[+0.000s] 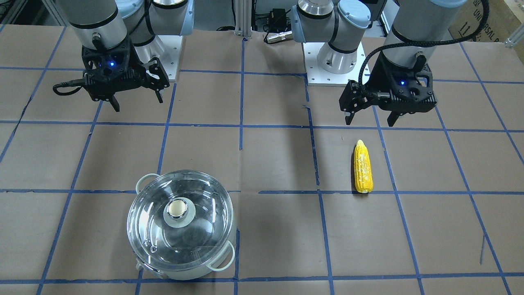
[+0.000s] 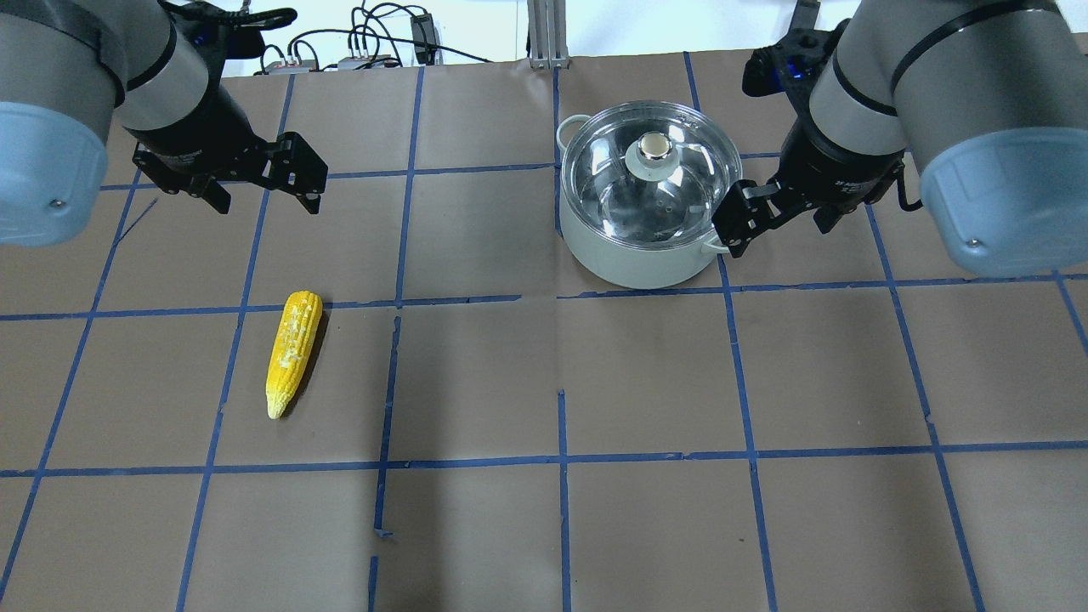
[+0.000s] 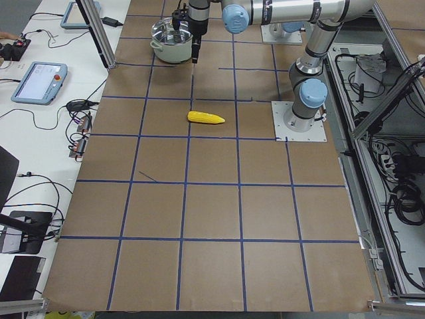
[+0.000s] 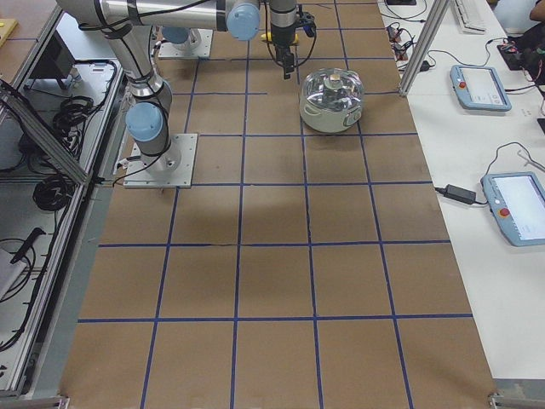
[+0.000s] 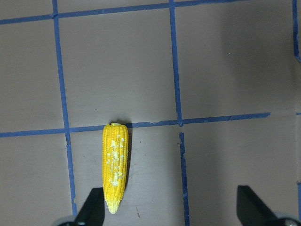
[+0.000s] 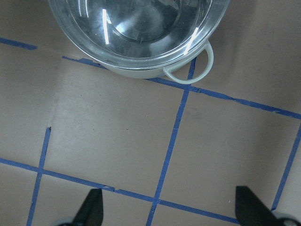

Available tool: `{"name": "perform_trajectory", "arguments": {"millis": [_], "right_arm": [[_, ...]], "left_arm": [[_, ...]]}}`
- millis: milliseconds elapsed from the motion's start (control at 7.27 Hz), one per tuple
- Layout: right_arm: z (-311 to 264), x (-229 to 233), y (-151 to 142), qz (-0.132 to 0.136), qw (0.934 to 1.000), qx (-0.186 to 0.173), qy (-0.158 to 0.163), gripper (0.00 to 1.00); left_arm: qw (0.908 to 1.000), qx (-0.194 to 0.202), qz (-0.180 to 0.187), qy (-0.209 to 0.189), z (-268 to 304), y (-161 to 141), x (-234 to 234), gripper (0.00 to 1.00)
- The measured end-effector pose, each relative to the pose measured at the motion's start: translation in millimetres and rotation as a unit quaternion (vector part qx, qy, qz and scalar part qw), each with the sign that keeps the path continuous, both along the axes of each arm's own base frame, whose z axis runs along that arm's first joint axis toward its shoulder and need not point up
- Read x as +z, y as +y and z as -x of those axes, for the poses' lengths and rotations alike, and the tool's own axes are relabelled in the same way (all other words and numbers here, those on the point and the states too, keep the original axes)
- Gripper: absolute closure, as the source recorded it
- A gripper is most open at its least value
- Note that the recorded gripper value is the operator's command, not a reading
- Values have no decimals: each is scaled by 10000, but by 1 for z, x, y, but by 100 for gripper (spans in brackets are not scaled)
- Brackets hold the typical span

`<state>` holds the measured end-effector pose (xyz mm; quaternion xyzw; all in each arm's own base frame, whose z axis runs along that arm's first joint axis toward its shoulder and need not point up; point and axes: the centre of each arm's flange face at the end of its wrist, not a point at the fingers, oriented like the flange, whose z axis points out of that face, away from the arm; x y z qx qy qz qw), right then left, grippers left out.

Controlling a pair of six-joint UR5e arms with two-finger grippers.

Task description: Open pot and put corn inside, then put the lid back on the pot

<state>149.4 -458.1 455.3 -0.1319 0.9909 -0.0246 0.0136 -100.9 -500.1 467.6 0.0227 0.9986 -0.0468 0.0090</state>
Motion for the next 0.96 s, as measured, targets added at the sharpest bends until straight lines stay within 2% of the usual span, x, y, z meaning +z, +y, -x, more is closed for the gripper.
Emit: {"name": "perform_trajectory", "arguments": {"millis": [688,963], "right_arm": [[0,0,0,6,10000,0,0,0],[0,1,0,10,10000,8,0,0]], "left_arm": [[9994,108,-326,32,-4,-6,3,0],[9994,77,-345,22,-4,-4,3,0]]}}
